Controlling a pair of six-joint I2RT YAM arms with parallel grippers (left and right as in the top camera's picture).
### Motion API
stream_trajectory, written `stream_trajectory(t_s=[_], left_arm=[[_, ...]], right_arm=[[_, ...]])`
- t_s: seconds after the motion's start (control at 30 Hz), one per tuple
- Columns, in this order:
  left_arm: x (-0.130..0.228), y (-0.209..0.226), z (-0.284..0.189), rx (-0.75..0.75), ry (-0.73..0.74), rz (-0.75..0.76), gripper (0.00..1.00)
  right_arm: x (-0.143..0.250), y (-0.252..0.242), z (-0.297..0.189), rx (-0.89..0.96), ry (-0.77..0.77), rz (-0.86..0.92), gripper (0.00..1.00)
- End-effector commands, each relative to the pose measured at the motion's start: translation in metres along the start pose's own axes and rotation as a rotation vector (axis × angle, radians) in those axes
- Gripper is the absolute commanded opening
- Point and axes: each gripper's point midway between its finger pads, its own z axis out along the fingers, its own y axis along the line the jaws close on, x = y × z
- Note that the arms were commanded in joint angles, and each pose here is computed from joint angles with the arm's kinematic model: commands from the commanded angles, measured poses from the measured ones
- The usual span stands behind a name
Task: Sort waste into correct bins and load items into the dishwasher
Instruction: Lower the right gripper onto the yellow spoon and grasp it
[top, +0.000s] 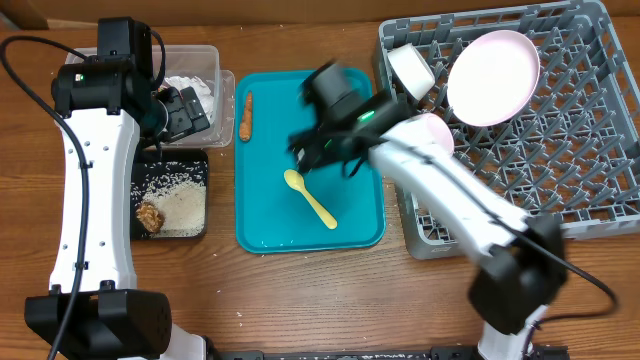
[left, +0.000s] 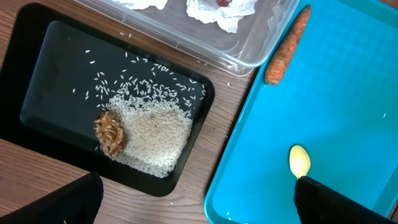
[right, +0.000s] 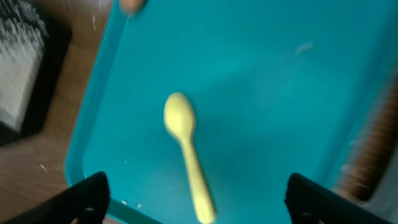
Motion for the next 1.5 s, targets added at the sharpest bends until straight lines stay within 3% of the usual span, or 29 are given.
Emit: stream_trajectory(t_s=[0.0, 0.33, 0.77, 0.83, 0.93, 1.0, 1.13, 1.33, 1.47], left_arm=[[-0.003, 0.002, 0.001, -0.013, -0.004, -0.003, 1.00], [-0.003, 0.002, 0.001, -0.012, -0.004, -0.003, 1.00], [-0.003, 0.002, 0.001, -0.012, -0.004, -0.003, 1.00], [-0.003, 0.002, 0.001, -0.012, -0.004, -0.003, 1.00], [-0.003, 0.002, 0.001, -0.012, -0.004, -0.003, 1.00], [-0.003, 0.002, 0.001, -0.012, -0.004, -0.003, 1.00], [-0.003, 0.002, 0.001, -0.012, -0.004, -0.003, 1.00], [-0.003, 0.002, 0.001, -0.012, -0.004, -0.003, 1.00], [-0.003, 0.002, 0.001, -0.012, -0.004, -0.003, 1.00]], right_arm=[[0.015, 0.012, 0.032, -0.015, 0.044, -0.064, 0.84], [0.022, 0.033, 0.093, -0.146, 0.095, -0.083, 0.78], [0.036, 0.016, 0.134, -0.109, 0.158, 0.045, 0.71], [0.036, 0.015, 0.134, -0.114, 0.164, 0.072, 0.66], [0.044, 0.023, 0.131, -0.158, 0.206, 0.094, 0.44], [0.052, 0.026, 0.129, -0.164, 0.243, 0.150, 0.36], [0.059, 0.026, 0.129, -0.151, 0.276, 0.230, 0.28], [0.068, 0.028, 0.130, -0.166, 0.308, 0.255, 0.27], [0.070, 0.029, 0.130, -0.161, 0.319, 0.296, 0.09]])
